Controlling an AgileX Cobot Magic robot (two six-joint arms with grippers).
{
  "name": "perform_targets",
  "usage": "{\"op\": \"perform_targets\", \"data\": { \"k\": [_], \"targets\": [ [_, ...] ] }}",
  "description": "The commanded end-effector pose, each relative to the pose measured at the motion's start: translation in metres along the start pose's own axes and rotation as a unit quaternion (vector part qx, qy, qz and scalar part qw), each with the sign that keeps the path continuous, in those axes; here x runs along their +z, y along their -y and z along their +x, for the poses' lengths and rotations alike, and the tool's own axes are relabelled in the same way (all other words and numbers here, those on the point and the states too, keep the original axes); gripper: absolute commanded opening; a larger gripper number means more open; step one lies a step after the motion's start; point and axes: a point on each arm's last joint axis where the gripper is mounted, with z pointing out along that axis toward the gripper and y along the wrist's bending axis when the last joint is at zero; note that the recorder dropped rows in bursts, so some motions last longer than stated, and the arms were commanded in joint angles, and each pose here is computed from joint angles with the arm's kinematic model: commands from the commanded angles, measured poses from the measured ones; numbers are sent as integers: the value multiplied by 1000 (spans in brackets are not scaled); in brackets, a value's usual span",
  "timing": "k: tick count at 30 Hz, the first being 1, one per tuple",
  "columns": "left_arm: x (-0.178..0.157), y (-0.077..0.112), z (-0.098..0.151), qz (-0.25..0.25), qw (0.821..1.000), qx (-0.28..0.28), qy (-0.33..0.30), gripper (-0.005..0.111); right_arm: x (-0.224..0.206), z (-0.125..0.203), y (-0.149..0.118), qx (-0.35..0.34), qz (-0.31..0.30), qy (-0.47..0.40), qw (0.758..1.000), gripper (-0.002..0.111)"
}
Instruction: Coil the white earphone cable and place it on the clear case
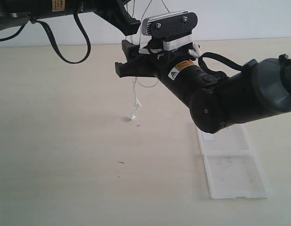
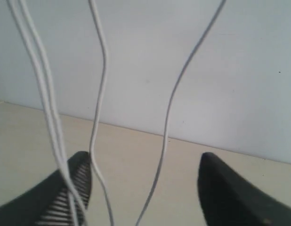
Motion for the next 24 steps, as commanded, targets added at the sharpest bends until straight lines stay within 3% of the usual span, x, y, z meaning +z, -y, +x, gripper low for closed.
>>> {"op": "perform_targets", "data": {
  "k": [1,10,20,22,24],
  "targets": [
    [-2,0,-7,0,1000,-8,15,0,1,-2,-2,-2,-3,5,1000,37],
    [-2,0,-7,0,1000,-9,15,0,1,-1,-3,-7,-10,1,1000,0],
    [-2,1,-8,1,1000,-12,15,0,0,1,-3,-6,-11,-16,1000,0],
    [-2,1,-8,1,1000,-12,15,0,0,1,-4,-6,-11,-17,1000,5],
    [-2,1,-8,1,1000,-12,15,0,0,2,-4,-6,-11,-22,1000,18]
  ]
}}
